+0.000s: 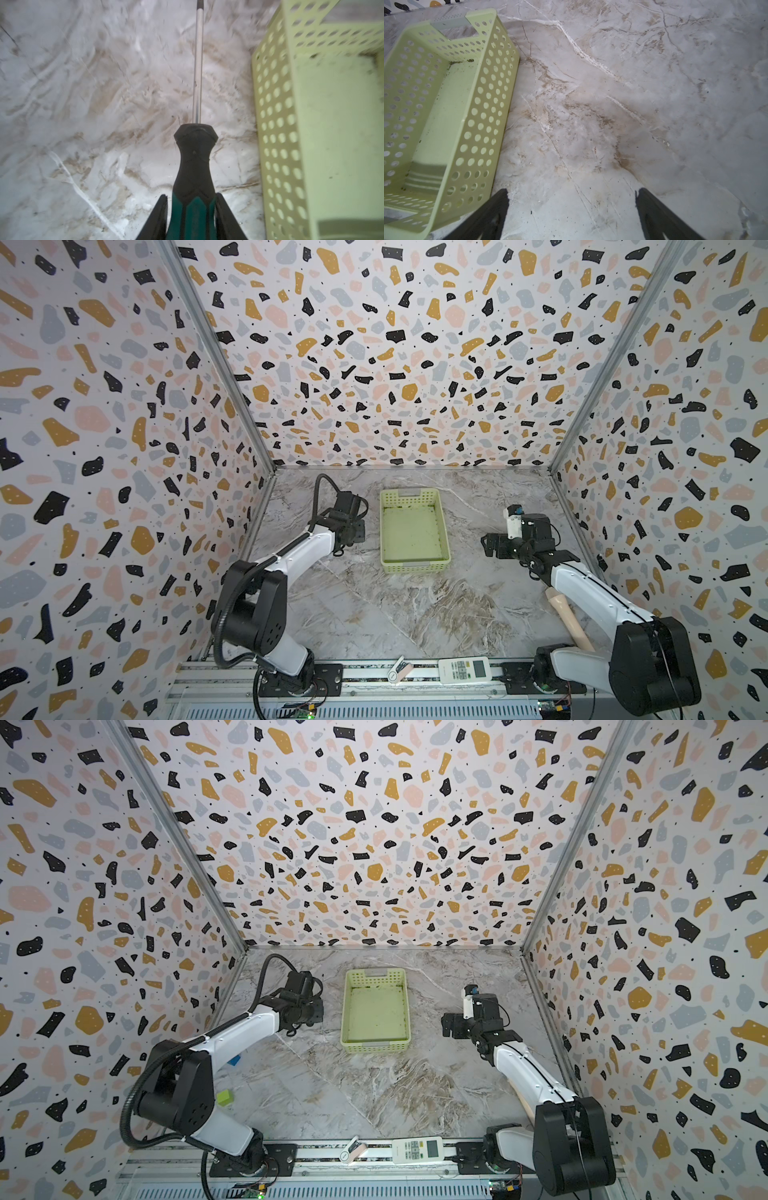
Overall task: Put the screwdriver in the bin
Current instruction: Pick up the screwdriver from the middle-left of the table, then place the screwdriver in the bin.
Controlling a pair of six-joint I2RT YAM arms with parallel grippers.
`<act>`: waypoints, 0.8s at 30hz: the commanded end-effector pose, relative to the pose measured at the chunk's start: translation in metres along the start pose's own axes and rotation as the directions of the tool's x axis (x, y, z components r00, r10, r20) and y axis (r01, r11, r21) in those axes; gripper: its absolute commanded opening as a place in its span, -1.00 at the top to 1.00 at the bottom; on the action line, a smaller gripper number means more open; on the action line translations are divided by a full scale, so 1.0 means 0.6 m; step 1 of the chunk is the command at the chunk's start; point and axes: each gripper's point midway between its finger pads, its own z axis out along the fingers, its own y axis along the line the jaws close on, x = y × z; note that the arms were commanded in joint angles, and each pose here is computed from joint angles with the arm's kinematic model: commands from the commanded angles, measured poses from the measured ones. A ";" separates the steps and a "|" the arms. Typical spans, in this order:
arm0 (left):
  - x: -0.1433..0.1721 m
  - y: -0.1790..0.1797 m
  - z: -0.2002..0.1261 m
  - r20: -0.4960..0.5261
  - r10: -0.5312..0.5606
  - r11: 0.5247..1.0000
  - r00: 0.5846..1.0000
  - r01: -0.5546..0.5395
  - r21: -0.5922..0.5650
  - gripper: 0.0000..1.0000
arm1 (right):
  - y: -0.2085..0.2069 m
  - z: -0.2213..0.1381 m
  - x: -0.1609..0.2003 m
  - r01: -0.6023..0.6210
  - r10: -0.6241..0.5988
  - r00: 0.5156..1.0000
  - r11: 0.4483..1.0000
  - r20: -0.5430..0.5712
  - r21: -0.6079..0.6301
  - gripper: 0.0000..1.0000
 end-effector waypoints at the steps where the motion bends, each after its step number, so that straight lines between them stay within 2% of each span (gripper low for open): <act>1: -0.042 -0.024 -0.055 0.071 -0.053 0.998 0.996 0.050 0.048 0.57 | 0.006 -0.016 -0.023 -0.014 0.014 0.999 1.000 0.044 -0.019 -0.95; 8: -0.054 -0.150 -0.082 0.106 -0.192 0.960 0.976 0.164 0.228 0.56 | 0.009 -0.020 -0.034 -0.030 0.033 0.998 0.999 0.057 -0.041 -0.95; 11: -0.045 -0.228 -0.072 0.091 -0.167 0.947 0.982 0.134 0.293 0.53 | 0.008 -0.022 -0.038 -0.029 0.031 0.998 0.999 0.057 -0.038 -0.95; 14: -0.033 -0.286 -0.054 0.078 -0.103 0.956 0.992 0.077 0.282 0.52 | 0.004 -0.026 -0.039 -0.031 0.033 0.998 0.999 0.060 -0.031 -0.95; 18: -0.019 -0.319 -0.020 0.072 -0.100 0.962 0.992 0.078 0.261 0.52 | -0.002 -0.034 -0.042 -0.047 0.049 0.996 0.999 0.070 -0.027 -0.95; 24: -0.012 -0.324 0.023 0.074 -0.113 0.970 0.991 0.094 0.225 0.52 | -0.007 -0.042 -0.042 -0.059 0.061 0.995 0.998 0.084 -0.028 -0.95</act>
